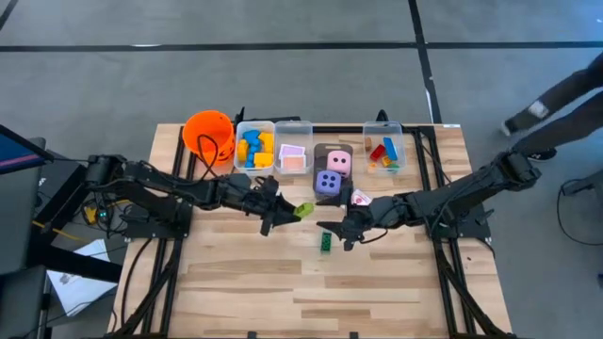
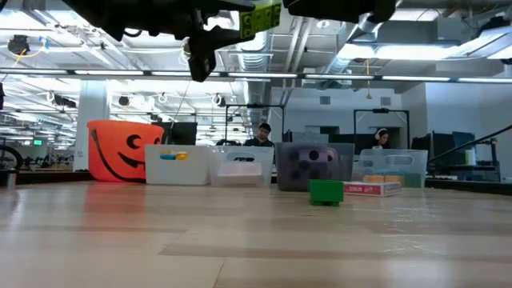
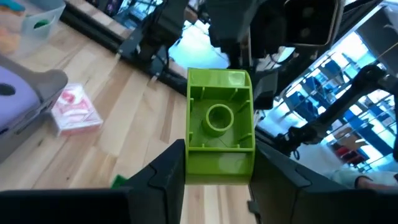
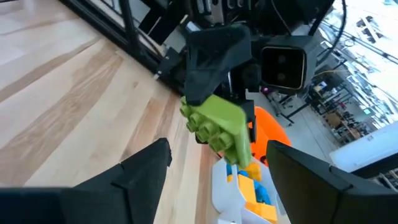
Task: Pick & Place Toys
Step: Put the light green game piece into the right transparent bin
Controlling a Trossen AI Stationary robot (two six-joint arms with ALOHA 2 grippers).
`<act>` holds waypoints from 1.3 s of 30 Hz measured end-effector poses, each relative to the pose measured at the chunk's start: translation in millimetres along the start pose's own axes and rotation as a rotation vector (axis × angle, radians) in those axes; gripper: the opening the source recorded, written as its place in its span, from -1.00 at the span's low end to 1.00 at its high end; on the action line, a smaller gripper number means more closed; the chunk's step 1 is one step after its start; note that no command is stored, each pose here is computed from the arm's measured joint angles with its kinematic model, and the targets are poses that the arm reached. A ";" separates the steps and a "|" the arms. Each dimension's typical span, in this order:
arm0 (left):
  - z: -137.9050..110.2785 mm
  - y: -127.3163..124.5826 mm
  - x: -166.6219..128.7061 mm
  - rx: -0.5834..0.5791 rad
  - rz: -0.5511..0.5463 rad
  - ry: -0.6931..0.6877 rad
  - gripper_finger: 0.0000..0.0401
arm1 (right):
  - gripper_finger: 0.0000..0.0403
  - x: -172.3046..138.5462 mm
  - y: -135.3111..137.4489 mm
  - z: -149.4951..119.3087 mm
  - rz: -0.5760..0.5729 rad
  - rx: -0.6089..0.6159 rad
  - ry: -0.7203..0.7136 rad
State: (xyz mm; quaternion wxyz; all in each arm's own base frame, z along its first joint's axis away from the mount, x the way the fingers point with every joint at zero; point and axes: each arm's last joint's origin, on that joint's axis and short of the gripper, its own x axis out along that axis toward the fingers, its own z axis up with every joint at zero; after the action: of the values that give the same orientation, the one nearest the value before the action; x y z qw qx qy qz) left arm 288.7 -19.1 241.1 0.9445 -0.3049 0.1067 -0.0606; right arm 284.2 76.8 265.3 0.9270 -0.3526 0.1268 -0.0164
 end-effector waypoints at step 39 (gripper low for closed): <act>7.8 -7.2 36.1 0.021 -0.100 -0.009 -0.33 | -0.16 1.6 -3.9 0.1 0.001 -0.003 -0.031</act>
State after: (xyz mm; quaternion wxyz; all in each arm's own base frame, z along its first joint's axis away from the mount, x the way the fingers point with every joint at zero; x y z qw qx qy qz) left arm 325.2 -27.0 245.5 0.9438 -0.3004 0.0867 -0.1074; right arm 286.0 73.7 267.6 0.9283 -0.3541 0.1127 -0.0103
